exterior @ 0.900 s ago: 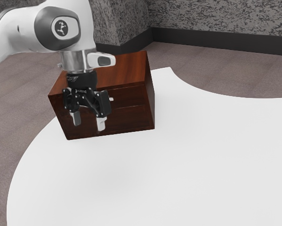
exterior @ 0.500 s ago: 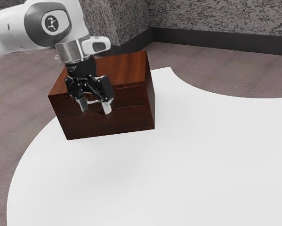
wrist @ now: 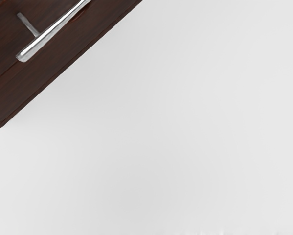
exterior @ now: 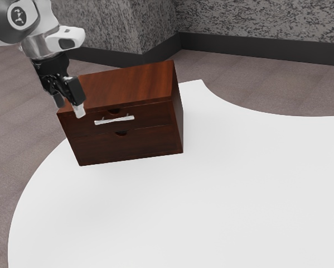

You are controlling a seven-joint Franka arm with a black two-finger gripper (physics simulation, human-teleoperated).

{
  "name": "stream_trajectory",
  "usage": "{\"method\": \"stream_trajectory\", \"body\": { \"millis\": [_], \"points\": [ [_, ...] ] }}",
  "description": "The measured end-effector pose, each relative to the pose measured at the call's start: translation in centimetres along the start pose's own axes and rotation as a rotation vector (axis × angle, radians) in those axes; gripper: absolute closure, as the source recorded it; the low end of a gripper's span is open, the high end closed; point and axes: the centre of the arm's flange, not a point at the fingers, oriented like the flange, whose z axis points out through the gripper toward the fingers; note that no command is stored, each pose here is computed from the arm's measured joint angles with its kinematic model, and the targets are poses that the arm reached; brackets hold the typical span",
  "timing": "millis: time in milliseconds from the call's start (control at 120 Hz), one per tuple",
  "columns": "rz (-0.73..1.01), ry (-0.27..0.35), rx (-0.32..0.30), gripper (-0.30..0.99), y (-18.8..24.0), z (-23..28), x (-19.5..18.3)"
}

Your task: Pull the drawer handle with one arm to open the drawer

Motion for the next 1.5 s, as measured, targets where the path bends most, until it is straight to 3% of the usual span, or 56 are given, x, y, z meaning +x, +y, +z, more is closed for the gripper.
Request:
{"method": "stream_trajectory", "body": {
  "millis": [192, 667, 1142, 1500],
  "points": [
    [0.251, -0.062, 0.045, 0.0, -0.3, 5.4, 2.1],
    [0.685, 0.021, 0.085, 0.0, -0.5, 9.4, 6.6],
    [0.892, 0.067, 0.163, 0.0, -1.7, 10.9, 7.8],
    [0.969, 0.069, 0.183, 0.05, -2.4, 11.9, 8.1]
  ]
}}
